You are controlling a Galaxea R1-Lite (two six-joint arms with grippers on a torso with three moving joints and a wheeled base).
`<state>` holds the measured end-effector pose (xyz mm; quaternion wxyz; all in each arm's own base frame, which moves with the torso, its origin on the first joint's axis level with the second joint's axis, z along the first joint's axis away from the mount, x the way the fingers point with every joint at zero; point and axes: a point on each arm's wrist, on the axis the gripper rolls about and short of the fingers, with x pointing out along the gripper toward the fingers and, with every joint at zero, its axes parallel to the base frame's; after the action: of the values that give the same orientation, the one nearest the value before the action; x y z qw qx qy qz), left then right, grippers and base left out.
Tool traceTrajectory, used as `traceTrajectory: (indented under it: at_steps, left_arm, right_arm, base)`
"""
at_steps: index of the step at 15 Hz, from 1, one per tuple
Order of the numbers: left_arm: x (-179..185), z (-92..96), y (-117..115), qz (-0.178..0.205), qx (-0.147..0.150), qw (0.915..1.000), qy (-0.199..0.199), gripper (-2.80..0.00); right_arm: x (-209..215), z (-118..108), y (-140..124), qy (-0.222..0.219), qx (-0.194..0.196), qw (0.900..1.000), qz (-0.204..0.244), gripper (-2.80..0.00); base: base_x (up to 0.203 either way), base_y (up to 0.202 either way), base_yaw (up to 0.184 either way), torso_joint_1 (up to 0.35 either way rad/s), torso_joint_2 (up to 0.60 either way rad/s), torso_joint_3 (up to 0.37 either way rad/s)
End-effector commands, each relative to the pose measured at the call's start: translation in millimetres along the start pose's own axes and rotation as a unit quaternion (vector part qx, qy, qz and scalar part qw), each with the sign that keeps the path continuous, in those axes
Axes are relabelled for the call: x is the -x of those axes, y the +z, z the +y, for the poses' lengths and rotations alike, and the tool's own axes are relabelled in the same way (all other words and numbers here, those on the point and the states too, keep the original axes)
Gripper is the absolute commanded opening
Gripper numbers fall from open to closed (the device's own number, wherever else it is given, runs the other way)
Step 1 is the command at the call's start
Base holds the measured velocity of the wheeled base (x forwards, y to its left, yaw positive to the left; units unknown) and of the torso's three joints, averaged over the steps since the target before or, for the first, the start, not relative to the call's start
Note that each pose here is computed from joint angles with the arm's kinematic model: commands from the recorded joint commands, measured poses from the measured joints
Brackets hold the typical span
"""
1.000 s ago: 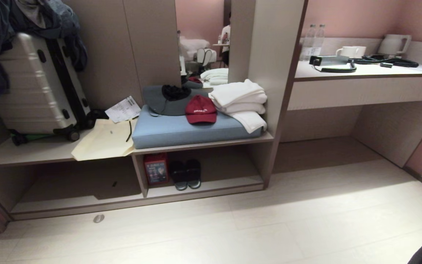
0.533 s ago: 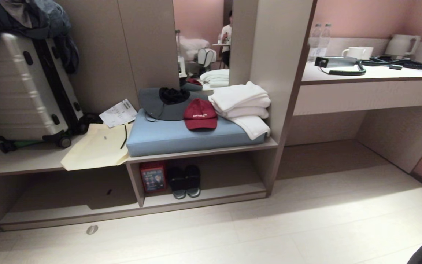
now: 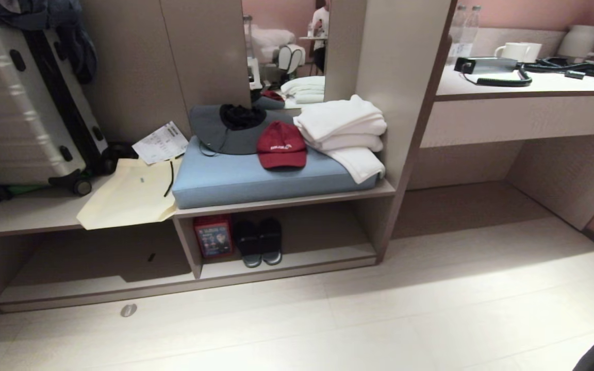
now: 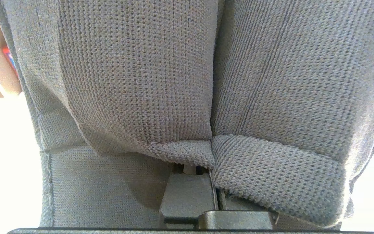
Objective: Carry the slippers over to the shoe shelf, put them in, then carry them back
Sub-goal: Place the slippers into the shoe cabinet
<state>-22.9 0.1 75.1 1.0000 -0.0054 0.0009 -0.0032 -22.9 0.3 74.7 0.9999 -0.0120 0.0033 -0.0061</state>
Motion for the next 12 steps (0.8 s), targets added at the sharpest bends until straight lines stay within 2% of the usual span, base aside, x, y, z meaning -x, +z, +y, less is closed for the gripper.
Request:
traceTrajectory:
  at_steps: [1, 12]
  left_arm:
    - [-0.2, 0.0, -0.4, 0.001, 0.001, 1.0, 0.0, -2.8]
    - [-0.2, 0.0, -0.4, 0.001, 0.002, 1.0, 0.001, -2.8]
  right_arm:
    - [0.1, 0.0, -0.5, 0.0, 0.0, 1.0, -0.001, -2.8]
    - [0.1, 0.0, -0.5, 0.0, 0.0, 1.0, -0.001, -2.8]
  base:
    - [0.0, 0.0, 0.0, 0.006, 0.0, -0.191]
    - [0.0, 0.0, 0.0, 0.004, 0.0, -0.2]
